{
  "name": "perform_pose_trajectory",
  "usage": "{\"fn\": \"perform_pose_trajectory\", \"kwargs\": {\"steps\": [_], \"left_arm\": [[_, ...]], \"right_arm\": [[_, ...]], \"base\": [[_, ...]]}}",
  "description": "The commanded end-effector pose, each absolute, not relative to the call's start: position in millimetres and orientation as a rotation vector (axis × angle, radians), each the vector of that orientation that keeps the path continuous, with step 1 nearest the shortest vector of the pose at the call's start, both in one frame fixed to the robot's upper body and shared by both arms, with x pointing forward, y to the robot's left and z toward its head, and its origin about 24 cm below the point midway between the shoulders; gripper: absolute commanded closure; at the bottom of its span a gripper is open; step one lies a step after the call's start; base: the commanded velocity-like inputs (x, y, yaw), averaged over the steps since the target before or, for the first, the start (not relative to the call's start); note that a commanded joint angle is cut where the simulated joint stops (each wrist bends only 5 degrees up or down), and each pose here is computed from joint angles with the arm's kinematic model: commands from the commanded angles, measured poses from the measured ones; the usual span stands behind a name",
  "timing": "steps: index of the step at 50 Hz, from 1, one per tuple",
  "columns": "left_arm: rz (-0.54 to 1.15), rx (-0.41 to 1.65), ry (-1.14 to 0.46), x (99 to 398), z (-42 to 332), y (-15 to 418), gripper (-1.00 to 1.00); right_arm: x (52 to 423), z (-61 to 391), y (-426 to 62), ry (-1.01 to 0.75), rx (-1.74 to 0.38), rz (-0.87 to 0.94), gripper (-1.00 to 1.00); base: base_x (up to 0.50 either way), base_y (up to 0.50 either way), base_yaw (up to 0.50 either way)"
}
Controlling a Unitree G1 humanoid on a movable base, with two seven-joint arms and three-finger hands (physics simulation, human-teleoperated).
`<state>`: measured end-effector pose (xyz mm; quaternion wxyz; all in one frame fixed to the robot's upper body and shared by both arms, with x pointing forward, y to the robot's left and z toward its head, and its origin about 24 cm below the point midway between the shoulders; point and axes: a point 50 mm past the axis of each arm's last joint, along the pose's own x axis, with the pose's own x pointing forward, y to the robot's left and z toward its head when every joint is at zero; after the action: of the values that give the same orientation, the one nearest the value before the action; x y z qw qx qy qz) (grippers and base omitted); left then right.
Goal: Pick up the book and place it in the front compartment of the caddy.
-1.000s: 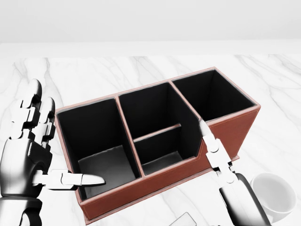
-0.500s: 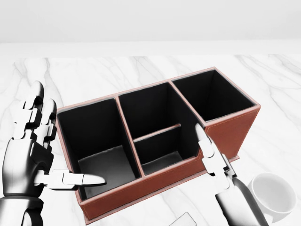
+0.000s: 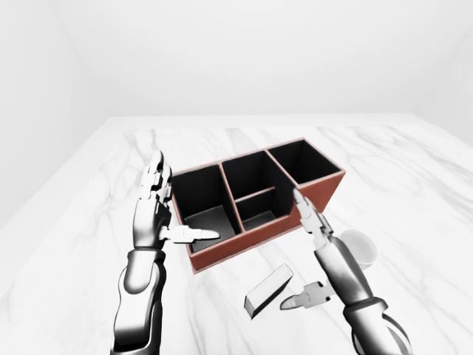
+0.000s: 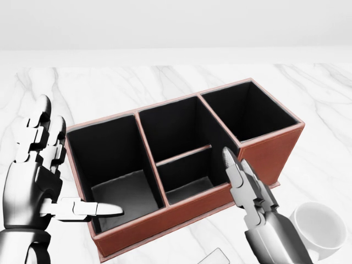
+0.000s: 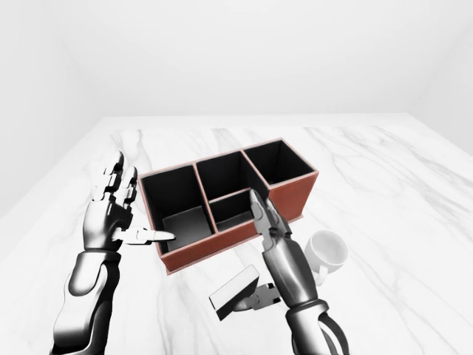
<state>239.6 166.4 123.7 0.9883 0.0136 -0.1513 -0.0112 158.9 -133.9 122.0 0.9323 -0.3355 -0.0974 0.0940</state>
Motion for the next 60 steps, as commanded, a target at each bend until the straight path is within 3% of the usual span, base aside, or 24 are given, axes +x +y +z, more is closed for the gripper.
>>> {"fn": "perform_pose_trajectory", "kwargs": {"steps": [1,60], "left_arm": [[-0.023,0.028,-0.308,239,125,166,-1.00],[-0.019,0.036,-0.286,241,120,167,-1.00]], "right_arm": [[160,119,-132,-0.197,-0.733,0.193,-1.00],[154,110,-104,-0.259,-0.895,0.306,-1.00]], "base": [[0.00,0.00,0.00],[0.00,0.00,0.00]]}}
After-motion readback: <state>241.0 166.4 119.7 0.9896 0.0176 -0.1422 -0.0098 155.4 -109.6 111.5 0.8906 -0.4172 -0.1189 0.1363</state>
